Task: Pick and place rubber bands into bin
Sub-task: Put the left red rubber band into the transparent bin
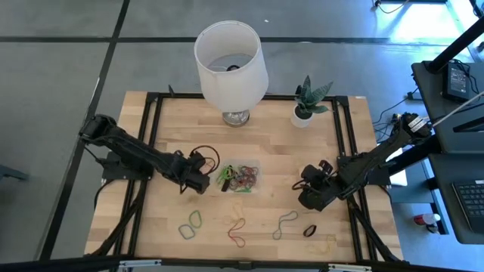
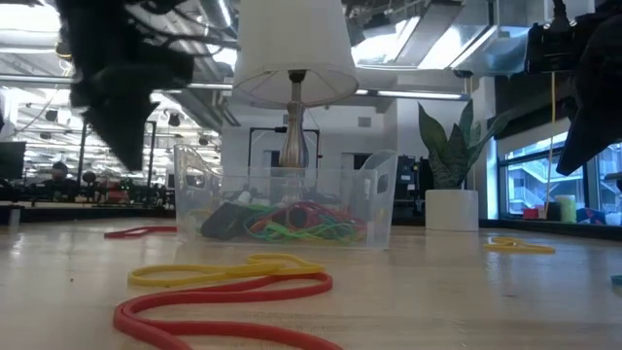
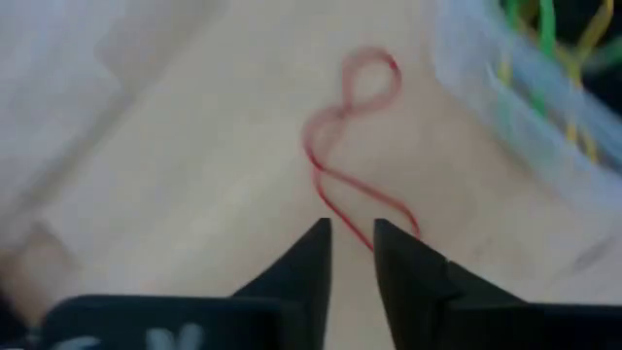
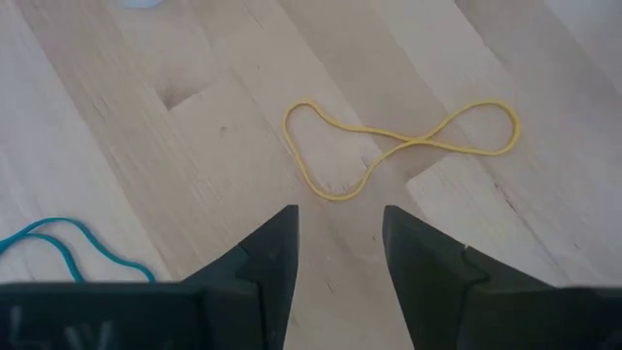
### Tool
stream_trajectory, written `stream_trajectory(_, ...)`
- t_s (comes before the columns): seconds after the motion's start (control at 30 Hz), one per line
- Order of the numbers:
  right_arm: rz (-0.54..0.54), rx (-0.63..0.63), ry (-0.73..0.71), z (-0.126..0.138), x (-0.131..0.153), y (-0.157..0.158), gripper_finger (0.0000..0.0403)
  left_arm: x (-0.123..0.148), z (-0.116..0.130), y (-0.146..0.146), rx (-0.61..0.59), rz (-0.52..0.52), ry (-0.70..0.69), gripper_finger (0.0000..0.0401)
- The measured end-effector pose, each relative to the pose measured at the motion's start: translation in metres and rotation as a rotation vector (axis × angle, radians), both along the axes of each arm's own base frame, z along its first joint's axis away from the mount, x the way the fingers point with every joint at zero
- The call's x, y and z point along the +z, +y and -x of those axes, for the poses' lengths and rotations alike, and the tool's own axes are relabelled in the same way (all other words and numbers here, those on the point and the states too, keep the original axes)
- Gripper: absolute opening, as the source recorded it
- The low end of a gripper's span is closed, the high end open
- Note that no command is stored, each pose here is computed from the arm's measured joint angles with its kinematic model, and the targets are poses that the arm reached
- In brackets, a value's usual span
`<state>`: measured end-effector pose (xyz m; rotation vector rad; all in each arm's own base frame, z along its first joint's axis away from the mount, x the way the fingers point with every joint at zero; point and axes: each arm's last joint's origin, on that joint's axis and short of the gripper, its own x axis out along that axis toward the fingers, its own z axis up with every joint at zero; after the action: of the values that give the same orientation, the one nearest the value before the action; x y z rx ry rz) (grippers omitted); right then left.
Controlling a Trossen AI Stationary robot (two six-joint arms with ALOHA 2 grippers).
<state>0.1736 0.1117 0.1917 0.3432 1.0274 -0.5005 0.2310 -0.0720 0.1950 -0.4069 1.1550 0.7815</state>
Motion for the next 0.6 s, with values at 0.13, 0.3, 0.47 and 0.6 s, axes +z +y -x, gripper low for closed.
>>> stream_trajectory(0.13,0.0,-0.001,0.0,0.0,0.0,0.0,0.0154,-0.021,0.006,-0.005,0.005,0.083,-0.022,0.0124)
stream_trajectory(0.3,-0.015,-0.004,-0.019,-0.002,0.0,0.001,0.0154,-0.047,0.009,-0.008,0.033,0.15,-0.155,0.0148)
stream_trajectory(0.47,-0.049,-0.006,-0.062,-0.006,0.002,0.004,0.0154,-0.065,0.02,-0.006,0.009,0.133,-0.182,0.0143)
stream_trajectory(0.6,-0.09,-0.057,-0.097,-0.008,0.003,0.004,0.0154,-0.073,0.027,-0.002,-0.01,0.086,-0.196,0.0131)
